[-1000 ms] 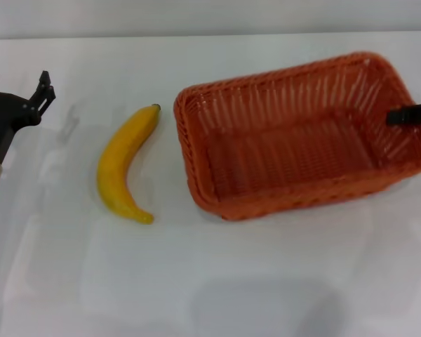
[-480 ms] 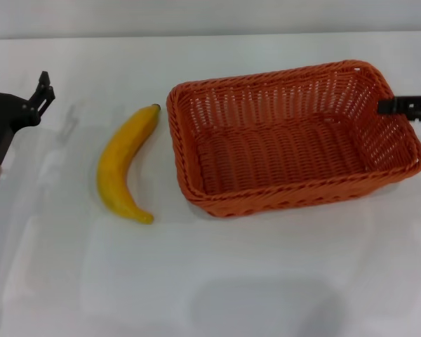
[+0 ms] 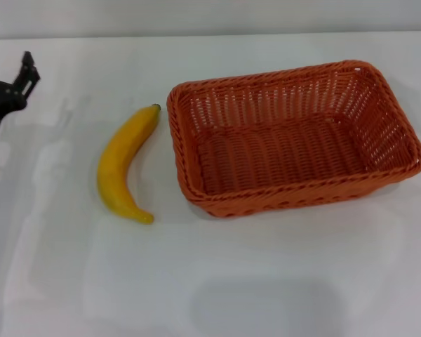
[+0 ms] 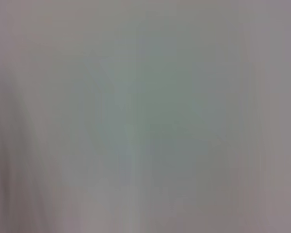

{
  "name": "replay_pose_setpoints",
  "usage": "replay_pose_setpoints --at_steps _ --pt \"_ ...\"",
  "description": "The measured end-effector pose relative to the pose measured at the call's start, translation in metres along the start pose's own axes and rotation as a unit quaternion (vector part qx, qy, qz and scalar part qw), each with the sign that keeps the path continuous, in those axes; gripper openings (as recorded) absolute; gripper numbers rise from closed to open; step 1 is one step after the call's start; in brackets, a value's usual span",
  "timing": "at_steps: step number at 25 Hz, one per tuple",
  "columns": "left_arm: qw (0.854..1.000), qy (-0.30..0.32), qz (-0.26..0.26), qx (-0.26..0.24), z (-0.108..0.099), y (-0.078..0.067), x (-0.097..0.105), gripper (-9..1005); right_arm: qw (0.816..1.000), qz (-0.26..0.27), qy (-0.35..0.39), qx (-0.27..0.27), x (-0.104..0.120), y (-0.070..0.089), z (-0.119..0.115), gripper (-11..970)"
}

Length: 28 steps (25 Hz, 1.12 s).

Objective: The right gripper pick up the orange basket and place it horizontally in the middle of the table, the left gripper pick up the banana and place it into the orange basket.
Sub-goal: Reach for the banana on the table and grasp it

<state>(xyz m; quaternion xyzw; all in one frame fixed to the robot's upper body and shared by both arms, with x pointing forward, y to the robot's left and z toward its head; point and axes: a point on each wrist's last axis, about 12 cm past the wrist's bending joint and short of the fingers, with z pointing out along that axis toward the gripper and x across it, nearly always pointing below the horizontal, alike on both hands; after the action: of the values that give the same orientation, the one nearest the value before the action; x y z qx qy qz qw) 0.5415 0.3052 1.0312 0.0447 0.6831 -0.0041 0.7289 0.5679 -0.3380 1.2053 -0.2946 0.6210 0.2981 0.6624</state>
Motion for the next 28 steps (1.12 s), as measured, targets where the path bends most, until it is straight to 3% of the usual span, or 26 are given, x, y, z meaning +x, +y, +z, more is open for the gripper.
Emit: replay_pose_setpoints --at_steps 4,6,7,10,12,13,14,16,17,18,22,25,28 --pt "0.998 -0.030 -0.057 -0.003 -0.004 0.002 -0.006 857 0.993 -0.061 -0.096 -0.014 0.002 0.011 -0.015 707" --pt "0.989 -0.074 -0.126 0.007 -0.008 0.003 -0.016 857 0.983 -0.094 -0.158 -0.016 0.009 0.020 -0.025 708" --pt "0.979 -0.106 -0.174 0.022 -0.012 0.002 -0.024 857 0.977 -0.100 -0.189 -0.010 0.013 0.024 -0.031 708" --pt "0.957 -0.153 -0.242 0.055 -0.018 0.002 -0.036 857 0.968 -0.087 -0.237 0.011 0.025 0.028 -0.043 709" --pt "0.925 -0.194 -0.311 0.096 -0.022 0.003 -0.049 857 0.969 -0.070 -0.238 0.020 0.030 0.028 -0.048 709" --pt "0.902 -0.216 -0.350 0.129 -0.024 0.004 -0.058 856 0.969 -0.062 -0.238 0.024 0.033 0.028 -0.050 709" --pt "0.892 -0.224 -0.366 0.144 -0.025 0.004 -0.062 856 0.969 -0.054 -0.239 0.030 0.035 0.028 -0.051 709" --pt "0.850 -0.249 -0.412 0.212 -0.026 0.005 -0.078 856 0.969 -0.038 -0.242 0.042 0.040 0.028 -0.055 709" --pt "0.818 -0.260 -0.437 0.267 -0.024 0.004 -0.091 856 0.969 -0.032 -0.241 0.047 0.043 0.028 -0.056 709" --pt "0.807 -0.262 -0.444 0.288 -0.023 0.003 -0.095 856 0.969 -0.027 -0.241 0.051 0.044 0.027 -0.057 709" --pt "0.733 -0.243 -0.462 0.436 -0.015 0.000 -0.127 856 0.970 -0.020 -0.235 0.063 0.048 0.025 -0.062 709" --pt "0.701 -0.183 -0.431 0.538 -0.005 -0.005 -0.147 856 0.971 -0.019 -0.227 0.073 0.050 0.023 -0.067 709" --pt "0.688 -0.110 -0.380 0.608 0.004 -0.009 -0.158 856 0.972 -0.018 -0.220 0.083 0.051 0.020 -0.069 709"
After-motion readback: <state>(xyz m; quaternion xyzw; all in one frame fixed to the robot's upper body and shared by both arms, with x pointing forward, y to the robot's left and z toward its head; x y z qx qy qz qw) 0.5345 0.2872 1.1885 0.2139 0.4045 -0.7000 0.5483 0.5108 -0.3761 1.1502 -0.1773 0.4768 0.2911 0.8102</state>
